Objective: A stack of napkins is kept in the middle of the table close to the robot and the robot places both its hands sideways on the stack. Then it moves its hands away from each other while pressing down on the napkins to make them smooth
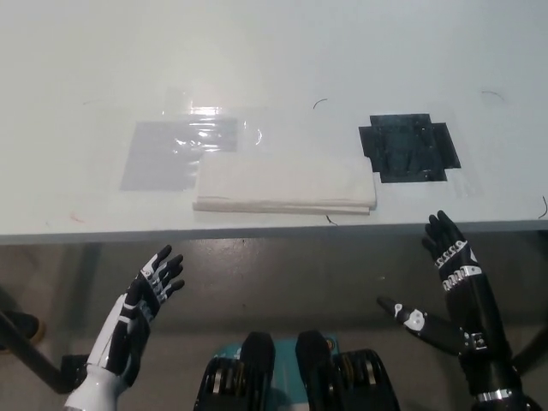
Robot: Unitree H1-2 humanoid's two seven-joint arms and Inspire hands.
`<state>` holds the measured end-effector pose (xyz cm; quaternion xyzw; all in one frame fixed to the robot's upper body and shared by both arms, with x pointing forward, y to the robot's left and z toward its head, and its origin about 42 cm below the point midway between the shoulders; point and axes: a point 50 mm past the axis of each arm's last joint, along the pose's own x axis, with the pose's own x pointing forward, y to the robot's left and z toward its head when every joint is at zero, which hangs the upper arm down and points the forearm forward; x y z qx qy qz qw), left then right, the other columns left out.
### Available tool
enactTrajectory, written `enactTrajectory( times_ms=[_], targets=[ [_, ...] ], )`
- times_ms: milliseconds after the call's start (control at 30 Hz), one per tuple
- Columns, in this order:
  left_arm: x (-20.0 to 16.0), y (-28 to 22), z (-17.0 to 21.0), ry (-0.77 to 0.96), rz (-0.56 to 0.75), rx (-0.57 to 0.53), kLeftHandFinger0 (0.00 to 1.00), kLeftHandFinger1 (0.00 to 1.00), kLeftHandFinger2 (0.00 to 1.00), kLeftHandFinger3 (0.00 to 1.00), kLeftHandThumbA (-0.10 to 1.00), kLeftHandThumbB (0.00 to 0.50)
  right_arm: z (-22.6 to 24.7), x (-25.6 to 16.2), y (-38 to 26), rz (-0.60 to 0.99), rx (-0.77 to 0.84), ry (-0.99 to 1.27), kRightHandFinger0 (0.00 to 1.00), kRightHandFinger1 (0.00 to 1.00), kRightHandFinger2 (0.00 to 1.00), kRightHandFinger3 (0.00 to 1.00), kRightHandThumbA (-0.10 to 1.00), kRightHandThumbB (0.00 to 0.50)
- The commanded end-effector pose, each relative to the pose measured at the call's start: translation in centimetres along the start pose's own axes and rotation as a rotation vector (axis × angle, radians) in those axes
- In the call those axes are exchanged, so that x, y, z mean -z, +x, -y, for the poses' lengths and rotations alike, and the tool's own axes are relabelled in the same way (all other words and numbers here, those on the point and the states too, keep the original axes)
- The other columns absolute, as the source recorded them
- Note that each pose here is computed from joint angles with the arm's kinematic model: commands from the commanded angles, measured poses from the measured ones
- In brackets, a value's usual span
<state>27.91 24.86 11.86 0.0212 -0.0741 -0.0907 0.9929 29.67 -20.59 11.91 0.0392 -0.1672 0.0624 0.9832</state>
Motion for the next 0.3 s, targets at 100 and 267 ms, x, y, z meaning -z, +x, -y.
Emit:
enactTrajectory(
  times_ms=[100, 267],
  targets=[
    [-0.65, 0.17, -0.45, -0.001, 0.012, 0.008, 1.0, 1.0, 1.0, 1.0, 1.0, 0.192, 0.02, -0.16, 0.16, 0.013, 0.018, 0.011, 1.0, 1.0, 1.0, 1.0, 1.0, 0.127],
    [-0.74, 0.13, -0.39, 0.005, 0.025, 0.005, 1.0, 1.0, 1.0, 1.0, 1.0, 0.187, 0.06, -0.1, -0.44, 0.011, 0.018, 0.001, 1.0, 1.0, 1.0, 1.0, 1.0, 0.105]
  ],
)
